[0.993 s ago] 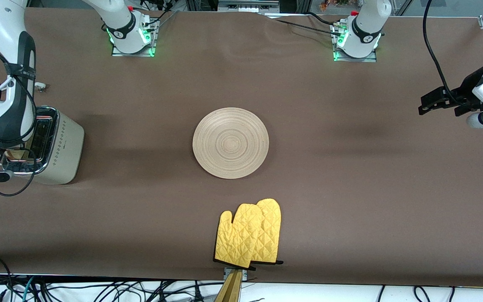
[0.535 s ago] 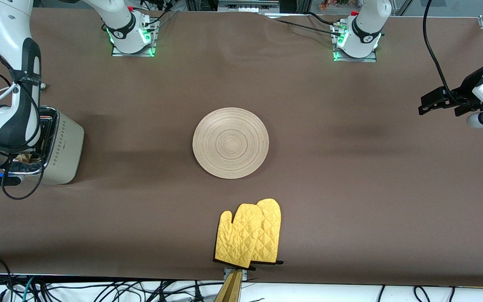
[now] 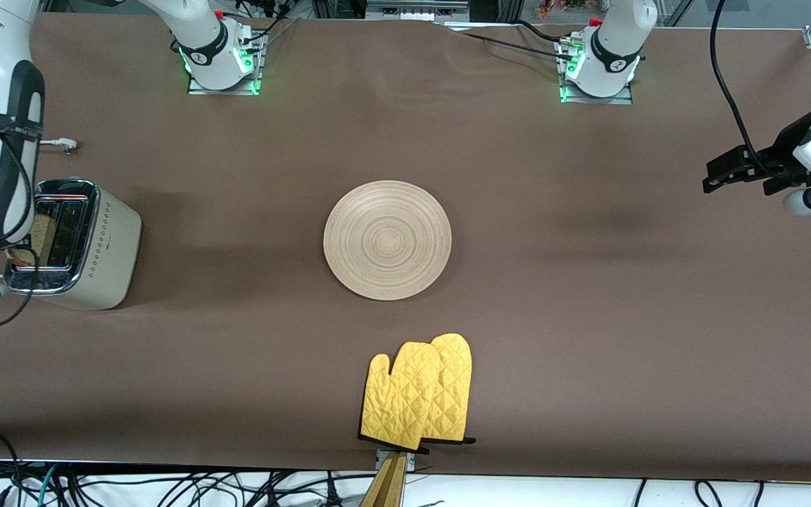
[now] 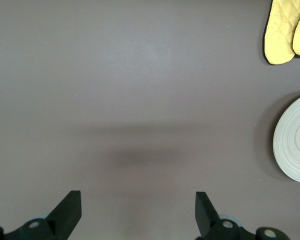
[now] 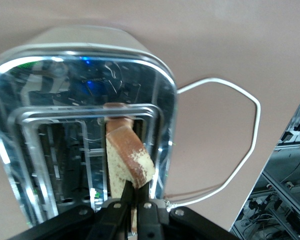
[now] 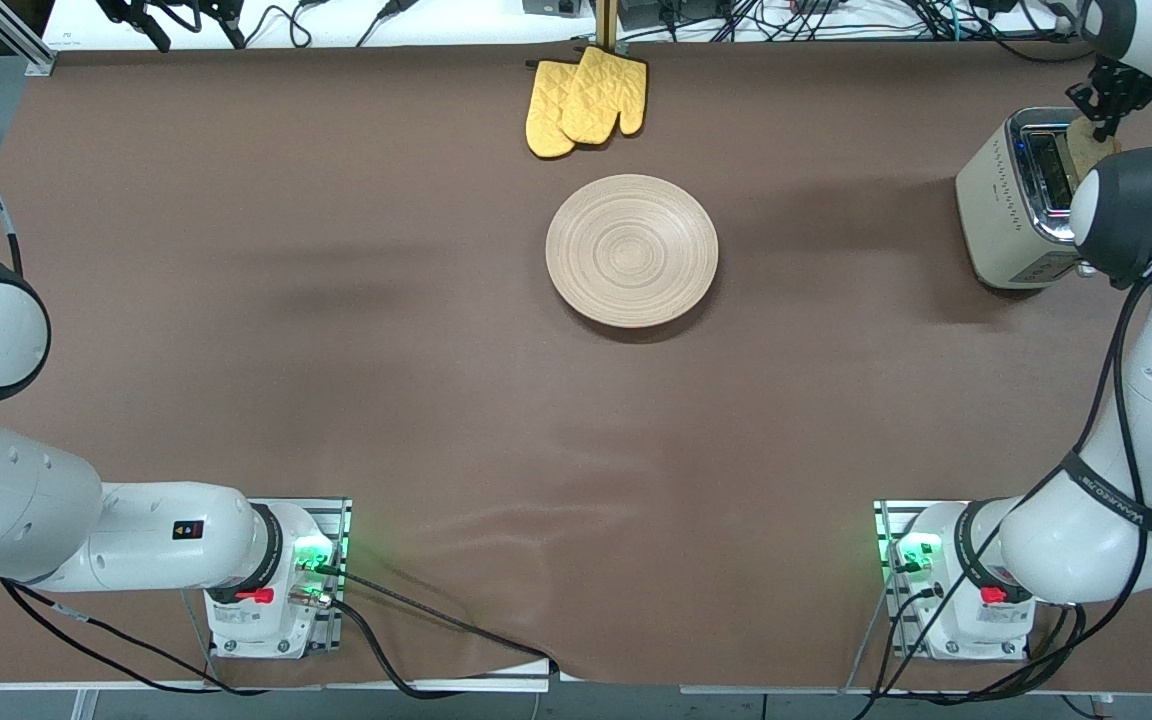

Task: Move plate and put bread in toaster
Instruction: 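Lower the bread into a toaster slot with the right gripper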

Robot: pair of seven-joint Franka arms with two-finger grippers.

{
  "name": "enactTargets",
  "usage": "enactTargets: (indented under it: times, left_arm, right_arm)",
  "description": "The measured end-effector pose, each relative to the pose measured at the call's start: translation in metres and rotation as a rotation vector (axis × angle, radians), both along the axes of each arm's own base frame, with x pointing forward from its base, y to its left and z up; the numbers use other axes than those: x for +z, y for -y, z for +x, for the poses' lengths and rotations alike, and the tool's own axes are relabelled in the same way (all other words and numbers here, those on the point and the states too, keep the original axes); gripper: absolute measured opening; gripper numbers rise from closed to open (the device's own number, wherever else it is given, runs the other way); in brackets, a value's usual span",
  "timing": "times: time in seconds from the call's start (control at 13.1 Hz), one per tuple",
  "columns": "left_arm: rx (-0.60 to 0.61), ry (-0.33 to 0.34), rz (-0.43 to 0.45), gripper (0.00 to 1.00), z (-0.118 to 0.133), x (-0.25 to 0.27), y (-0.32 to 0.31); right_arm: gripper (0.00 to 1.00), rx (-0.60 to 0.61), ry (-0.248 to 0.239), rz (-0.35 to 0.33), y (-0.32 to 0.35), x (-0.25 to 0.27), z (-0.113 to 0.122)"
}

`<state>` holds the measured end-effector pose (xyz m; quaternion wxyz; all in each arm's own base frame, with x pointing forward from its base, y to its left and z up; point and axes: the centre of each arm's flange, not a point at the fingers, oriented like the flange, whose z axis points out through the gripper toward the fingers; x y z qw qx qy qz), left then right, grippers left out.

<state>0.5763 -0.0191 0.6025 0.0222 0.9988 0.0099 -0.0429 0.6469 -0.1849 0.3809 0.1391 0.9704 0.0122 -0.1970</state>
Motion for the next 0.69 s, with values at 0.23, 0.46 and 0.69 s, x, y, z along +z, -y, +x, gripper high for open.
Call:
enactTargets:
  times: [0.23,0.46,0.69]
  left_arm:
    - [0.0,0.0,0.0,1.0,0.0,0.0,0.0]
    - [0.0,0.0,0.0,1.0,0.0,0.0,0.0]
    - [0.0,0.0,0.0,1.0,0.0,0.0,0.0]
  right_arm:
    - [0.05,-0.006,-0.012,-0.002,0.0063,-0.0083,-0.0012]
    - [0.05,-0.003,-0.014,-0.001,0.0038,-0.0098,-0.0004]
    - [0.2,-0.002,-0.012,-0.001,0.0034,-0.0094,0.0001]
